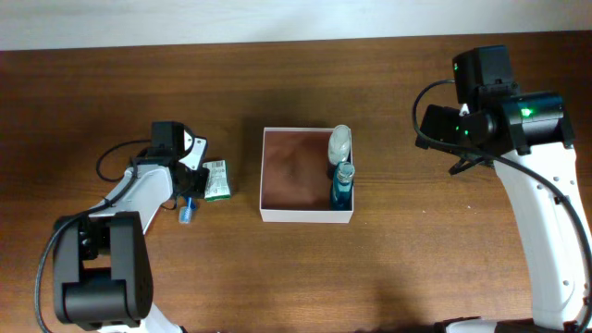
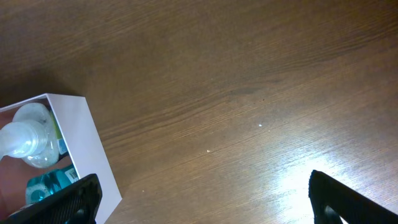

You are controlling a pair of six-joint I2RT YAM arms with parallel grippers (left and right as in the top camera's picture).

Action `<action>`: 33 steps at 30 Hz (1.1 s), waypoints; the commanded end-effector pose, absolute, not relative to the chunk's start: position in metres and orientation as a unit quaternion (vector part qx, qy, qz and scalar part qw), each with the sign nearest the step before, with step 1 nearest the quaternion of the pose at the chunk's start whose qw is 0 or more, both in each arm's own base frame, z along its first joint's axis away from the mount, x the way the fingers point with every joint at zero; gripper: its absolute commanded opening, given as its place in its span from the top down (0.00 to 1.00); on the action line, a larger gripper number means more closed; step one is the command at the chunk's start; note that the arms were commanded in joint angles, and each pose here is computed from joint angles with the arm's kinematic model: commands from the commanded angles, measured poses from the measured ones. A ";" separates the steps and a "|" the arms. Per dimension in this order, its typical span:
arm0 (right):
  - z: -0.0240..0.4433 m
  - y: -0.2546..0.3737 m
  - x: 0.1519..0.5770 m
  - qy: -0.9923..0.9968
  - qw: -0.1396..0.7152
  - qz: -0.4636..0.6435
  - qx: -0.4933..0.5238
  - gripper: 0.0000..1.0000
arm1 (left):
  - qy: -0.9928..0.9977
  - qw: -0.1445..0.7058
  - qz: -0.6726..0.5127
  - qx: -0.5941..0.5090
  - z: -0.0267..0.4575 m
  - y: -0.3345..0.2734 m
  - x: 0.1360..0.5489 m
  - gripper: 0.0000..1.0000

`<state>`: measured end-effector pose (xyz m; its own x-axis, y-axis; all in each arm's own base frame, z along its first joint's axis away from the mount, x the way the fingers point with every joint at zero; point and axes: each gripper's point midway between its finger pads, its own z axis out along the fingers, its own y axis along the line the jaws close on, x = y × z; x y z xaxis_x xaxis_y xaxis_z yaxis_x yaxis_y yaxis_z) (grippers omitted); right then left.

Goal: Pack container
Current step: 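Lower the left gripper and close it on the toothbrush handle, then lift the toothbrush with the left gripper and carry it over the box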

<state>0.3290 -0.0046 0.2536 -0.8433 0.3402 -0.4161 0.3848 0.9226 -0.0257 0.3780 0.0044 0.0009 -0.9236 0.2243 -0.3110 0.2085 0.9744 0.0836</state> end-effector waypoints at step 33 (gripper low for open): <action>0.258 -0.007 0.331 0.956 0.213 -0.057 0.193 0.02 | 0.973 0.221 0.061 0.035 0.078 0.019 0.387 0.93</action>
